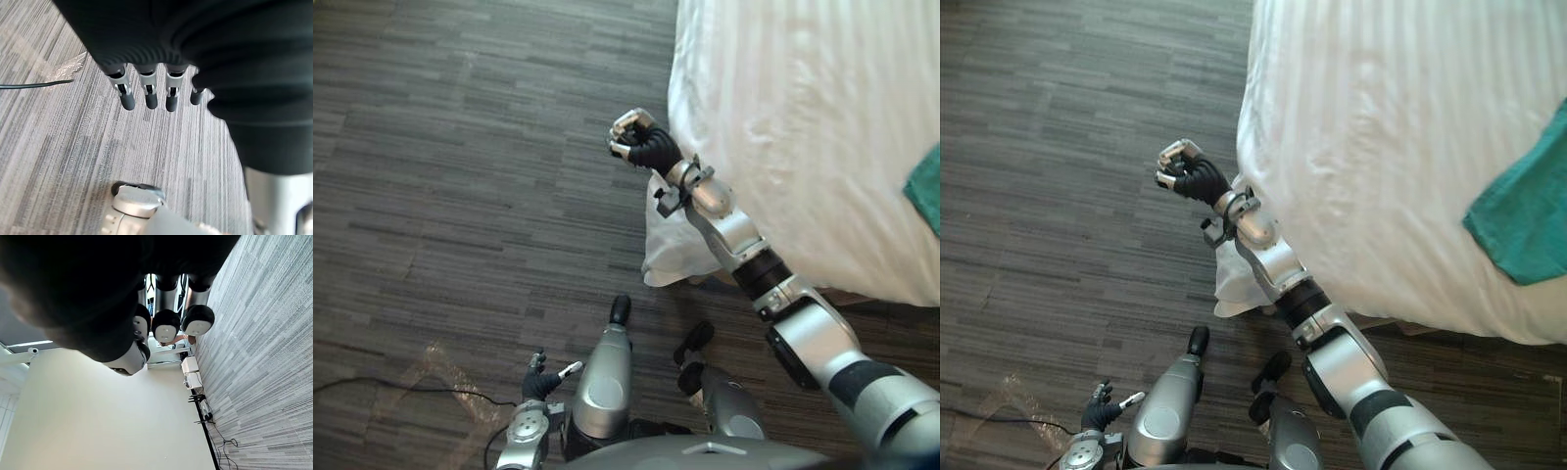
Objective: Tidy the bed and pick cloth on bed and put in laundry
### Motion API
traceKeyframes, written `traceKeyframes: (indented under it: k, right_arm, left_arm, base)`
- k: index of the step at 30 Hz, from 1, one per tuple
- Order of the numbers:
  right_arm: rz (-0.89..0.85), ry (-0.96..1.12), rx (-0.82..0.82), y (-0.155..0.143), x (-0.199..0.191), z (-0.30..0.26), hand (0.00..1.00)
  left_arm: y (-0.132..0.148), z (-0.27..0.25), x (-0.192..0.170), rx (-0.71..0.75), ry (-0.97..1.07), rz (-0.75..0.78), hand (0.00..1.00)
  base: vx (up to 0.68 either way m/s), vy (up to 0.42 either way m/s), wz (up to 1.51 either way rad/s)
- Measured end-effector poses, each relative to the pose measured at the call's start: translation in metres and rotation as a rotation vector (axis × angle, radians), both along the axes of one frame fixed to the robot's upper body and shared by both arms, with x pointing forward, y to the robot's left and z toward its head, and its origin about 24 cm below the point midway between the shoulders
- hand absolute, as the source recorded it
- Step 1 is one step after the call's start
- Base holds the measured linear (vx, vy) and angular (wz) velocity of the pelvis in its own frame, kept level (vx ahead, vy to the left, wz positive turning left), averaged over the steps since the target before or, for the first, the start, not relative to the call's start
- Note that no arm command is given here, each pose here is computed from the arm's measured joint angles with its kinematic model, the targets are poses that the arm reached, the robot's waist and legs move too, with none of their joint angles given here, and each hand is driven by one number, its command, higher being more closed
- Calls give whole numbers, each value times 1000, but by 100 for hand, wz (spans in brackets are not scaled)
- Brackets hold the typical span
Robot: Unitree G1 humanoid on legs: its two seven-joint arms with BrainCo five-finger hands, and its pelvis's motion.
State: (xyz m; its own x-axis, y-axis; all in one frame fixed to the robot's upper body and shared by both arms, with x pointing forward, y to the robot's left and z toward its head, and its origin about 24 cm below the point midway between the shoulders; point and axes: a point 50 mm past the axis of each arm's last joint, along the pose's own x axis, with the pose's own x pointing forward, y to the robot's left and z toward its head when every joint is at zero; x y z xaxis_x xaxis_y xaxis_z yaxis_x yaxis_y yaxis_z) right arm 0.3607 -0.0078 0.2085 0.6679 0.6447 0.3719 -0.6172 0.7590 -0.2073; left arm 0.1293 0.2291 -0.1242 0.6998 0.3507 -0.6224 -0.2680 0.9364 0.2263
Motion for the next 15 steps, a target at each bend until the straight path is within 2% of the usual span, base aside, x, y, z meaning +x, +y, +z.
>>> traceKeyframes:
  k: [5, 6, 8, 14, 15]
  right_arm:
    - [-123, 18, 65, -17, 18, 22, 100]
    - [-192, 29, 77, -31, 26, 24, 100]
    - [-248, 47, 87, -42, 32, 24, 100]
    - [-536, 140, 192, -111, 52, 17, 100]
    - [-550, 142, 203, -116, 52, 17, 100]
  left_arm:
    - [-9, 7, 23, -40, -68, -55, 0]
    - [-15, 12, 37, -60, -109, -88, 0]
    - [-19, 15, 45, -73, -136, -103, 0]
    - [-46, 26, 82, -123, -223, -184, 0]
    - [-49, 27, 84, -130, -231, -184, 0]
  base:
    - [-5, 56, 24]
    - [-52, 63, 11]
    - [-77, 66, 11]
    - [-71, 15, 3]
    - [-45, -19, -7]
